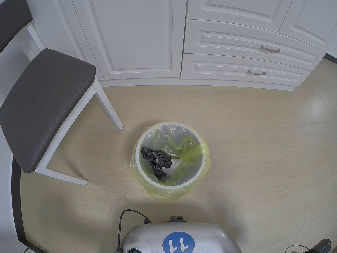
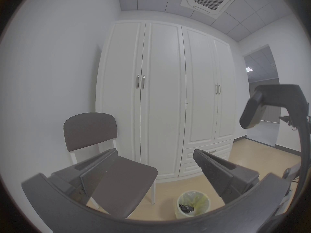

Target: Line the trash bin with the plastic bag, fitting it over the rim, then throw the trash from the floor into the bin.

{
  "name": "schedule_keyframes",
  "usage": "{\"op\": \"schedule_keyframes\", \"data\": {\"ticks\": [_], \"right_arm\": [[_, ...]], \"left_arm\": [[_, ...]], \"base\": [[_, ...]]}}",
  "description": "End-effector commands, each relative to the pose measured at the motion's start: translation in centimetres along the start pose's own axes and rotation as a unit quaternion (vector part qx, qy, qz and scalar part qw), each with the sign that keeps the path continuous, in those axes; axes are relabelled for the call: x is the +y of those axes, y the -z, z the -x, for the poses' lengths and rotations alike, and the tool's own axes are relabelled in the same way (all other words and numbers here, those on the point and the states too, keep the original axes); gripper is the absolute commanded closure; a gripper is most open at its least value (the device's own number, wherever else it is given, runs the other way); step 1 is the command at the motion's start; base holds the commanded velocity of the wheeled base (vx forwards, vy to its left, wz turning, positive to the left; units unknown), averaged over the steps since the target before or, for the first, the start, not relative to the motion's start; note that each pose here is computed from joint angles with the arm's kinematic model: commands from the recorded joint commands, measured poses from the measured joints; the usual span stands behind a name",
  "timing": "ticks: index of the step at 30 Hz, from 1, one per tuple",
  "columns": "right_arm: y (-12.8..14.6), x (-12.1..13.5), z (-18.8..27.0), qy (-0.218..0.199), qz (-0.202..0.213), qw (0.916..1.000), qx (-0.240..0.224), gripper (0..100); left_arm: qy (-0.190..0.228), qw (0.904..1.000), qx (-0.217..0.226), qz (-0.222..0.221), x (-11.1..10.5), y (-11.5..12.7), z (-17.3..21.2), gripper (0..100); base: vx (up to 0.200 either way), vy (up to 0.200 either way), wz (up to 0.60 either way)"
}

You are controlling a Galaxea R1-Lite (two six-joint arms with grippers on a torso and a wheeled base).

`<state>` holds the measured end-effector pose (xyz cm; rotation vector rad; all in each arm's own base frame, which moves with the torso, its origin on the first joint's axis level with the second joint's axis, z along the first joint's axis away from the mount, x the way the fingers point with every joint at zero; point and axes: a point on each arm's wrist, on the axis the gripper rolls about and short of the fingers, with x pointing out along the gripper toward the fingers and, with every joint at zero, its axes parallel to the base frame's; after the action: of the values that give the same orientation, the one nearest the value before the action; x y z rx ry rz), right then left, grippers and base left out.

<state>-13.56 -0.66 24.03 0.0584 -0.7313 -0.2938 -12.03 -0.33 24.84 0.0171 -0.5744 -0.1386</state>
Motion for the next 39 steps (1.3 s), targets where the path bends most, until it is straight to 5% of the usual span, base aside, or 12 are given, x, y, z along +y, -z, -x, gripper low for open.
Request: {"op": "schedule_keyframes", "data": {"ticks": [1,6,15,19,29,39], "right_arm": [[0.5,0.0,0.0,0.0,-0.003,0.9998,-0.017,0],[1.2,0.1,-0.2,0.001,-0.004,0.9996,-0.028,0],[5.6,0.5,-0.7,0.003,0.006,0.9988,-0.048,0],[7.8,0.6,-0.6,0.001,0.009,0.9991,-0.041,0],[10.3,0.7,-0.3,-0.003,0.017,0.9998,-0.014,0],[11.2,0.7,-0.2,-0.011,0.036,0.9993,0.002,0]], "left_arm": [[-0.013,0.9998,-0.012,-0.013,-0.1,1.6,1.7,0],[-0.044,0.9985,-0.007,-0.03,0.1,2.3,1.4,0],[-0.055,0.9939,-0.013,-0.095,0.6,10.9,-0.6,0],[-0.067,0.9932,0.032,-0.089,0.7,14.8,-0.3,0],[-0.086,0.9878,0.117,-0.055,0.8,16.5,-0.1,0],[-0.094,0.9638,0.245,-0.049,0.8,19.0,0.9,0]], "base": [[0.0,0.0,0.0],[0.0,0.0,0.0],[0.0,0.0,0.0],[0.0,0.0,0.0],[0.0,0.0,0.0],[0.0,0.0,0.0]]}}
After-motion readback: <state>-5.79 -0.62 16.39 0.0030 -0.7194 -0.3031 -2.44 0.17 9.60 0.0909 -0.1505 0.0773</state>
